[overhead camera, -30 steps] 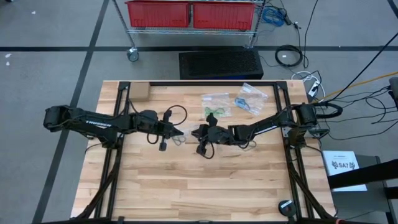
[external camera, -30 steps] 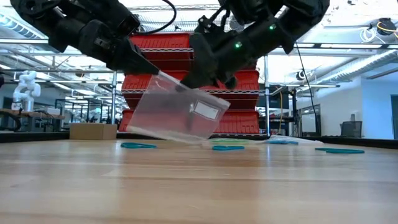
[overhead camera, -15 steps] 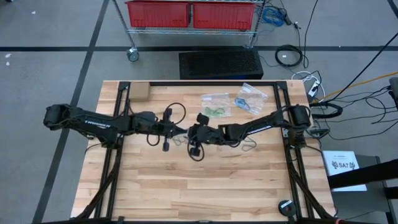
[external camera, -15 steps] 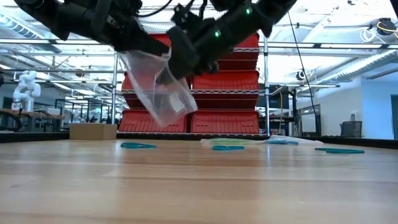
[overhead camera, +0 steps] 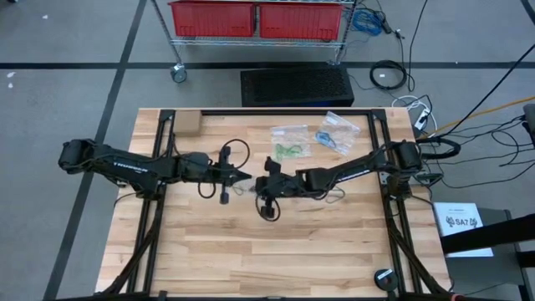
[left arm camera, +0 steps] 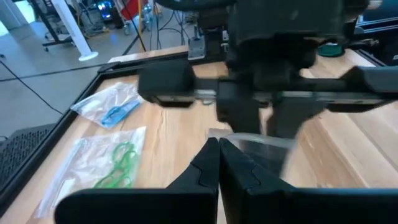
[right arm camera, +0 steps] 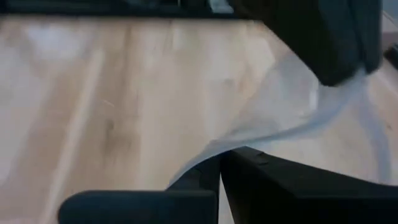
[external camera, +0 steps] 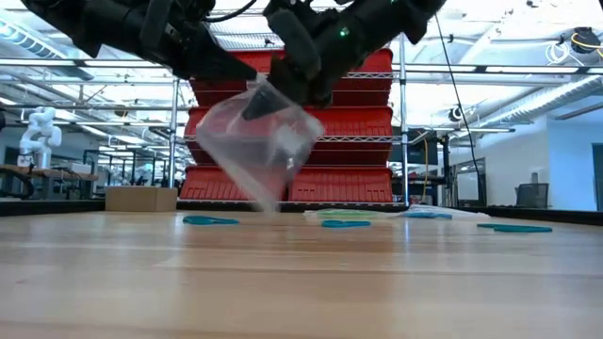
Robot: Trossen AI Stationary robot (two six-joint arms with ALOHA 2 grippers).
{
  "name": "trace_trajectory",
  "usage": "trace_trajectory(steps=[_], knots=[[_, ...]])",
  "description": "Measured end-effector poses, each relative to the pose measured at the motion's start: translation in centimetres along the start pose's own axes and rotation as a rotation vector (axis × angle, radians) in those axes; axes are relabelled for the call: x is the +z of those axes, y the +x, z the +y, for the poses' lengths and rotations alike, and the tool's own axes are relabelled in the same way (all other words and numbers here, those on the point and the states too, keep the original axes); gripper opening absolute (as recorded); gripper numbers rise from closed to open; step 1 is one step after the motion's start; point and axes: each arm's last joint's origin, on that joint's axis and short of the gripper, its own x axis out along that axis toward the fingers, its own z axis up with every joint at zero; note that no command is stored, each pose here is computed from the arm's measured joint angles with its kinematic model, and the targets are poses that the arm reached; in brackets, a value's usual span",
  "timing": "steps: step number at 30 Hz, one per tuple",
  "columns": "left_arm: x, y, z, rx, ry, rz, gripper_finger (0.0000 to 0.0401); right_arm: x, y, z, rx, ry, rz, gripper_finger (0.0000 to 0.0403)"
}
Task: Sort rubber bands
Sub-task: Open the left transparent zip bag
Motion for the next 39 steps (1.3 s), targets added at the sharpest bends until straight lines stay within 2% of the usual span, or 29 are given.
trace_trajectory(steps=[5, 7, 9, 12, 16, 22, 26, 29, 39], knots=[[0.2, 0.0, -0.2, -0.003, 0.002, -0.009, 0.0003, -1.2, 0.6, -0.5, 0.011, 0.076, -0.15, 0.0], [0.3, 0.0, -0.3, -0.003, 0.002, -0.012, 0.0003, -1.6, 0.7, -0.9, -0.03, 0.127, -0.206, 0.0], [0.4, 0.0, -0.3, -0.002, 0.003, -0.018, 0.0003, -2.0, 0.7, -1.3, -0.087, 0.187, -0.227, 0.0], [0.5, 0.0, -0.3, 0.004, 0.002, -0.029, 0.0003, -2.3, 0.8, -1.7, -0.093, 0.222, -0.22, 0.0012], [0.6, 0.0, -0.3, 0.006, 0.001, -0.043, 0.0003, -2.1, 0.8, -1.7, -0.067, 0.231, -0.237, 0.0068], [0.5, 0.0, -0.3, 0.004, -0.004, -0.035, 0.0003, -2.1, 0.8, -1.4, -0.021, 0.26, -0.225, 0.0189], [0.3, 0.0, -0.3, 0.001, 0.001, -0.016, 0.0003, -2.0, 0.4, -1.2, -0.004, 0.266, -0.212, 0.0237], [0.1, 0.0, -0.3, -0.002, 0.005, 0.003, 0.0003, -1.8, -0.3, -1.0, -0.004, 0.229, -0.184, 0.0248], [0.0, 0.0, -0.4, -0.006, 0.026, 0.023, 0.0003, -0.6, -4.0, -1.0, 0.002, 0.17, -0.117, 0.0245]])
